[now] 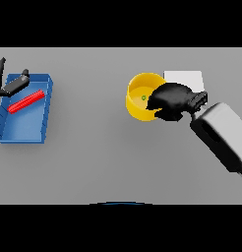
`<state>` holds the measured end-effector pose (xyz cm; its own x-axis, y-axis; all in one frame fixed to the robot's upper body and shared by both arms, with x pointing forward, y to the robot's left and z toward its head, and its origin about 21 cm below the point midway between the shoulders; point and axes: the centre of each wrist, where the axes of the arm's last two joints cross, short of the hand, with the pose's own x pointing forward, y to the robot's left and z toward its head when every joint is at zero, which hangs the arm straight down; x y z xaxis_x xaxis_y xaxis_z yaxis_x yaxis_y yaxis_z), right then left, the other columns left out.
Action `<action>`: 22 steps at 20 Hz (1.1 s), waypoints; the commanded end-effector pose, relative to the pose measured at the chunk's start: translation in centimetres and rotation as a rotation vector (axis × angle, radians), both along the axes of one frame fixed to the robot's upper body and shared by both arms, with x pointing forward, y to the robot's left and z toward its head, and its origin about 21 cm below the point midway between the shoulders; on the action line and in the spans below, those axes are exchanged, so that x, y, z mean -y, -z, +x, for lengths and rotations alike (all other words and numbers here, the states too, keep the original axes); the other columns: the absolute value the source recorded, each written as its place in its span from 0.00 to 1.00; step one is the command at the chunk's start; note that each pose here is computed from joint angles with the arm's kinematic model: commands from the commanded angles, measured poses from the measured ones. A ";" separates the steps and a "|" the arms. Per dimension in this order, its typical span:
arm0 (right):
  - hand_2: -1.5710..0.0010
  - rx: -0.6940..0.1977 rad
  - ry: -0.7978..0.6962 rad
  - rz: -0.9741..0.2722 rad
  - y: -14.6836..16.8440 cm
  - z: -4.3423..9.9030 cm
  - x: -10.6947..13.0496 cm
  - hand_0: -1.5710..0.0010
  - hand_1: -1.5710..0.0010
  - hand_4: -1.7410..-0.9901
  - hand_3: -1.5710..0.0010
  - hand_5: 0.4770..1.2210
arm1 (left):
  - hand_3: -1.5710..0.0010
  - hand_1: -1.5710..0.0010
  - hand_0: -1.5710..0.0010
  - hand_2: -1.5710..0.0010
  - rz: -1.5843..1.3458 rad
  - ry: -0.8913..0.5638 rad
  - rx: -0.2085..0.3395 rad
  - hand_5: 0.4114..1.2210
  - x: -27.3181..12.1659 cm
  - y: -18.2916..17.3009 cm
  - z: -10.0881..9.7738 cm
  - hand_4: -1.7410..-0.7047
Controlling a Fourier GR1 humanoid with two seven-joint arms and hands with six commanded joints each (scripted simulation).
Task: Pick up the red beaker and tilt it to pour out 1 green nut into yellow bowl. Pick up the yellow bowl and place it on the metallic measuring scale.
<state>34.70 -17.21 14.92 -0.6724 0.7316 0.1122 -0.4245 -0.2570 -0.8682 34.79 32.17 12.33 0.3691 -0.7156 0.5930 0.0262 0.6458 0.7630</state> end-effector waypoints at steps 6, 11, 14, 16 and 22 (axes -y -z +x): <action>0.00 0.102 0.130 -0.006 -1.9 2.8 3.0 0.00 0.00 0.03 0.20 1.00 | 1.00 1.00 1.00 1.00 0.008 -0.014 -0.002 0.40 0.2 -0.5 -0.1 0.91; 0.00 0.084 0.260 0.010 -1.0 4.9 6.3 0.00 0.00 0.03 0.23 1.00 | 1.00 1.00 1.00 1.00 0.001 -0.028 -0.021 0.43 0.7 -0.7 -0.5 0.89; 0.00 0.084 0.302 0.019 -0.3 5.9 7.8 0.00 0.00 0.03 0.25 1.00 | 1.00 1.00 1.00 1.00 0.004 -0.043 -0.026 0.45 0.7 -0.9 -0.3 0.88; 0.00 0.087 0.352 0.012 0.6 6.6 8.7 0.00 0.00 0.03 0.25 1.00 | 1.00 1.00 1.00 1.00 0.008 -0.043 -0.029 0.45 0.4 -0.6 -0.7 0.89; 0.00 0.072 0.416 -0.001 3.7 7.8 10.0 0.00 0.00 0.02 0.12 1.00 | 1.00 1.00 1.00 1.00 0.017 -0.044 -0.030 0.42 0.3 -0.7 -0.6 0.90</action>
<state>42.47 -27.23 11.17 -0.3242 0.9430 0.0748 -0.4315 -0.0770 -0.8988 34.16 31.89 13.04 0.4180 -0.7081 0.5691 0.0203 0.6335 0.7735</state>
